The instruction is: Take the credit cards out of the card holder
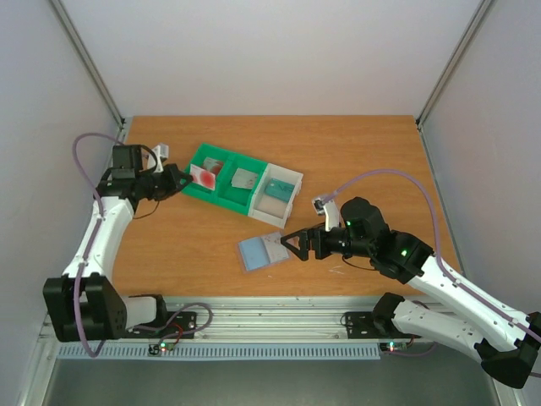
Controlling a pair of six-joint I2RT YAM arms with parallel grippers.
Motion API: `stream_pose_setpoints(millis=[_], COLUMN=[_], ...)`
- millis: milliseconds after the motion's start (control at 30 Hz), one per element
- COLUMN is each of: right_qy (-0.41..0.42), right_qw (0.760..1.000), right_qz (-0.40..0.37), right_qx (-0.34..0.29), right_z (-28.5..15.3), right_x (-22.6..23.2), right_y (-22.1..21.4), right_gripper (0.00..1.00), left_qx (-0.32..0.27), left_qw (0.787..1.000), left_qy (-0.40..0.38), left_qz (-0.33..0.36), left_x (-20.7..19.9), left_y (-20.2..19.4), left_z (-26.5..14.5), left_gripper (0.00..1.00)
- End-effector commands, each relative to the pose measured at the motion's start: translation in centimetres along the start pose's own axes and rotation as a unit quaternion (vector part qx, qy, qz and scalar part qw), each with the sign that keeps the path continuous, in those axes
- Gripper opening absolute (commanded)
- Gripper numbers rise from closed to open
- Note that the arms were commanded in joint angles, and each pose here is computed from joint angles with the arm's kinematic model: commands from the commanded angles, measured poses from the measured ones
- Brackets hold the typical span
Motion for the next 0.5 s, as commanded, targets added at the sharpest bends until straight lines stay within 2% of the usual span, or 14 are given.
stream_pose_setpoints(millis=[0, 133, 300, 467], right_qy=[0.003, -0.005, -0.013, -0.014], right_qw=[1.000, 1.000, 1.000, 1.000], right_qz=[-0.017, -0.017, -0.014, -0.013], right_qx=[-0.006, -0.001, -0.003, -0.002], right_z=[-0.8, -0.8, -0.9, -0.5], right_x=[0.6, 0.4, 0.3, 0.2], right_y=[0.7, 0.6, 0.7, 1.0], right_gripper=[0.99, 0.98, 0.98, 0.98], left_qx=[0.000, 0.002, 0.046, 0.056], left_qw=[0.999, 0.999, 0.997, 0.996], left_qy=[-0.001, 0.010, 0.050, 0.058], left_qz=[0.039, 0.043, 0.045, 0.046], left_x=[-0.6, -0.2, 1.0, 2.1], left_y=[2.2, 4.4, 6.8, 8.6], left_z=[-0.1, 0.9, 3.5, 5.9], left_gripper=[0.00, 0.00, 0.00, 0.00])
Point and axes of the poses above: each gripper's point midway between its finger pads, its own z axis out along the fingers, its own x axis along the line the jaws close on, y = z × x, the point moved 5 cm from there along -z, back along the fingers, and after that the axes turned 13 degrees about -z, right-handed, at the moved point
